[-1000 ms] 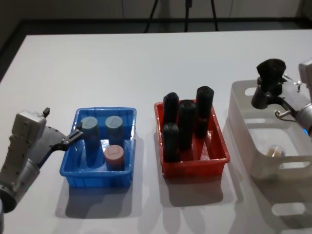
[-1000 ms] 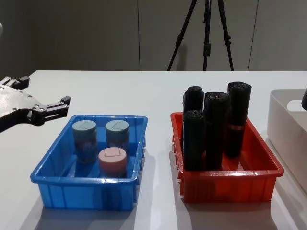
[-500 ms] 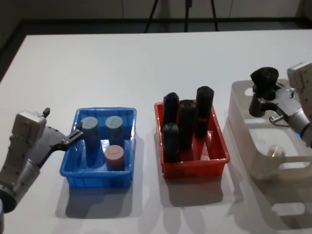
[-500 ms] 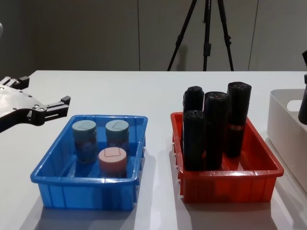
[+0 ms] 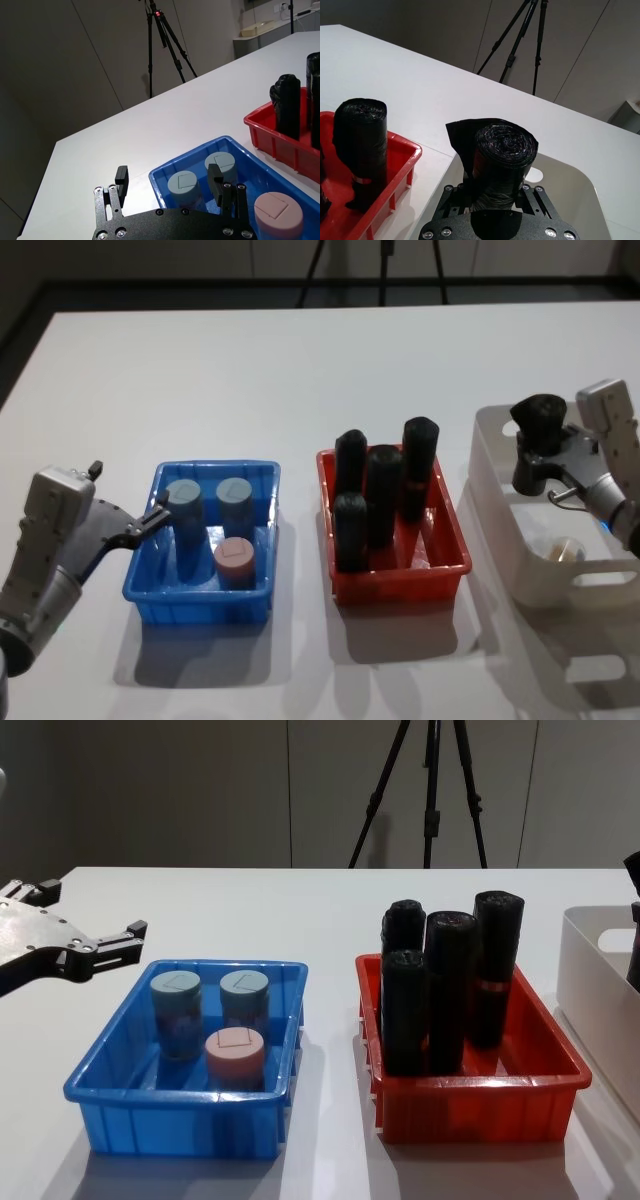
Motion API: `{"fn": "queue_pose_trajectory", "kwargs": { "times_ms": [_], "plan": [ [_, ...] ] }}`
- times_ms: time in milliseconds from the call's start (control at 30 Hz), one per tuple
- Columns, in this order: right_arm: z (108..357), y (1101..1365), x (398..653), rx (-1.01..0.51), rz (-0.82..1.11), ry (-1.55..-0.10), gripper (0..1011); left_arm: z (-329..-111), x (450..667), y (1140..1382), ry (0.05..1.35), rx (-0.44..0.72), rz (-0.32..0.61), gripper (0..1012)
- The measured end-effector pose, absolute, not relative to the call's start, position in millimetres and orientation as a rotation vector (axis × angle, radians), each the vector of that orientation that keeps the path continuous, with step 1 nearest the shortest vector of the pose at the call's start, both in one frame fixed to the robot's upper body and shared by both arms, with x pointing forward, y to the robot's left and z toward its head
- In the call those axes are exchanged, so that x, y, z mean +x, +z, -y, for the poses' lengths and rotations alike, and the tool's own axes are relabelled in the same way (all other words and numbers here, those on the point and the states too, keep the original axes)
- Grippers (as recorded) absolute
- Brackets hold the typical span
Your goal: Pick the cotton swabs from the blue box and place them into the white box.
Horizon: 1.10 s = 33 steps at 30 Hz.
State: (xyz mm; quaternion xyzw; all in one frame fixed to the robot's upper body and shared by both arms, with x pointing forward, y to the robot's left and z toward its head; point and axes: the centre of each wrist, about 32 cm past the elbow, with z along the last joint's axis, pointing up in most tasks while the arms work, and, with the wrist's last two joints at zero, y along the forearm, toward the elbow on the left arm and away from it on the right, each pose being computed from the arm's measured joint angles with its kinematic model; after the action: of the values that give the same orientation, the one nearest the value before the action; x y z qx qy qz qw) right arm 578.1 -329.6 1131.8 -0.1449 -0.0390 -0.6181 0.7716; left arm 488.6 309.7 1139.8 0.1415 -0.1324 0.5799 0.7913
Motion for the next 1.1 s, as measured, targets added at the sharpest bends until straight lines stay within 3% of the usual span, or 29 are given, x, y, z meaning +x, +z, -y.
{"fn": "queue_pose_trajectory", "kwargs": {
  "times_ms": [1100],
  "plan": [
    [325.6,1120.9,577.4,-0.411,0.036,-1.362,444,-309.7,488.6,1139.8,1.248,0.305,0.285,1001]
  ]
}}
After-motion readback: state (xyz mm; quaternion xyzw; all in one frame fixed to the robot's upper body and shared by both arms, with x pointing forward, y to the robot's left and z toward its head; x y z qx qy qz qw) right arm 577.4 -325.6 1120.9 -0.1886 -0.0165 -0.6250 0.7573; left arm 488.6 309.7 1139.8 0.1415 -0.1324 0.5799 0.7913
